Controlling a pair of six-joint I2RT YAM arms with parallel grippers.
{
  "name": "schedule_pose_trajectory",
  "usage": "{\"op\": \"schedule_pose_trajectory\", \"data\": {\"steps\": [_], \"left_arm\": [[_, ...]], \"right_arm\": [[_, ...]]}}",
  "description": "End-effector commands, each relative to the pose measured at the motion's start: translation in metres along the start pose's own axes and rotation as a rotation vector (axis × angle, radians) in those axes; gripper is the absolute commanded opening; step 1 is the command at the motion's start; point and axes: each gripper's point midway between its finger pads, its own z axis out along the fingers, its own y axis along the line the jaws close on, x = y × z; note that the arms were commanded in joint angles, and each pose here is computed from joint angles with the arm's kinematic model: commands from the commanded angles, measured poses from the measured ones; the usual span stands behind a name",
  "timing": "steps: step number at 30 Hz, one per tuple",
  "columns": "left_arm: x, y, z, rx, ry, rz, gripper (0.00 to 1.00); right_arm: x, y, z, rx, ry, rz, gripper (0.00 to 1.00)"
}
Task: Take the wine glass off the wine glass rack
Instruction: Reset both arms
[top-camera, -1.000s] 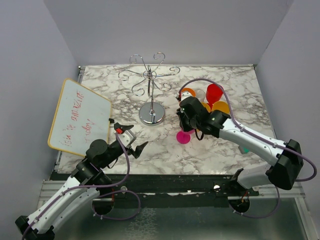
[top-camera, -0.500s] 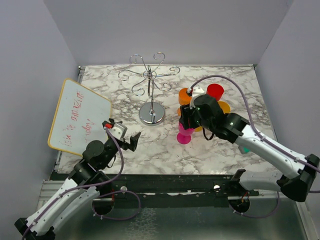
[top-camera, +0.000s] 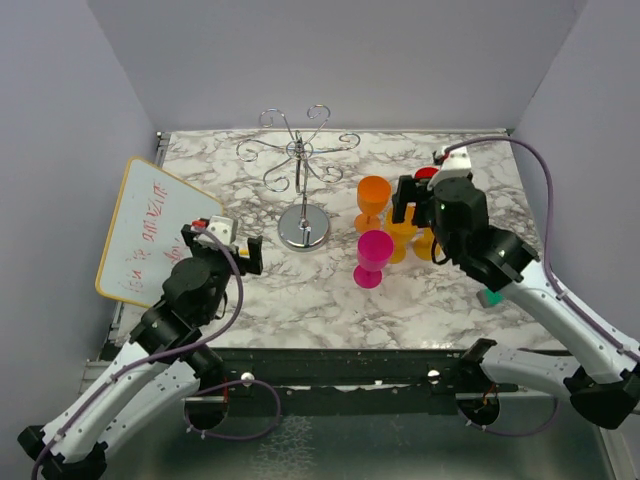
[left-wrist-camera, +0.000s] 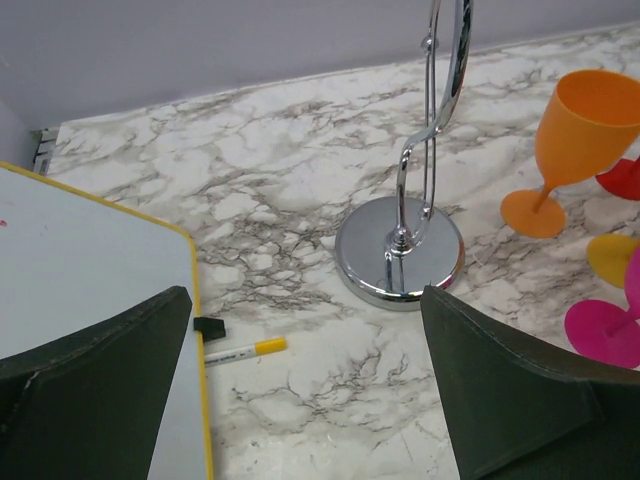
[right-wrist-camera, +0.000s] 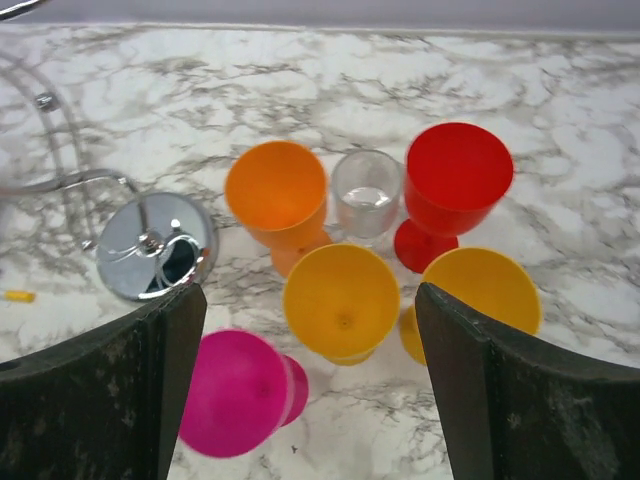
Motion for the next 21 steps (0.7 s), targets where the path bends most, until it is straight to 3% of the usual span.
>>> {"op": "schedule_pose_trajectory", "data": {"steps": [1, 7, 12, 15, 17, 21], "left_arm": [[0.004, 0.011, 0.011, -0.108, 0.091, 0.006, 0.99], [-0.026, 0.028, 0.014, -0.194, 0.036, 0.004, 0.99], [-0.014, 0.032, 0.043, -0.138, 0.164, 0.035, 0.99], [-0.014, 0.068, 0.059, -0.158, 0.192, -0.06, 0.99], [-0.027, 0.09, 0.06, -0.177, 0.147, -0.117, 0.99], [-0.031, 0.104, 0.074, -0.183, 0.173, -0.205, 0.99]], "right_arm": [[-0.016, -0.049, 0.022, 0.104, 0.022, 0.1, 0.92], [-0.019, -0.095, 0.044, 0.067, 0.07, 0.226, 0.95], [-0.037, -0.102, 0.046, 0.095, 0.031, 0.195, 0.98], [-0.048, -0.112, 0.043, 0.146, 0.007, 0.173, 1.0], [-0.053, -0.118, 0.04, 0.178, -0.005, 0.157, 1.0], [-0.051, -0.125, 0.044, 0.211, 0.031, 0.116, 1.0]]}}
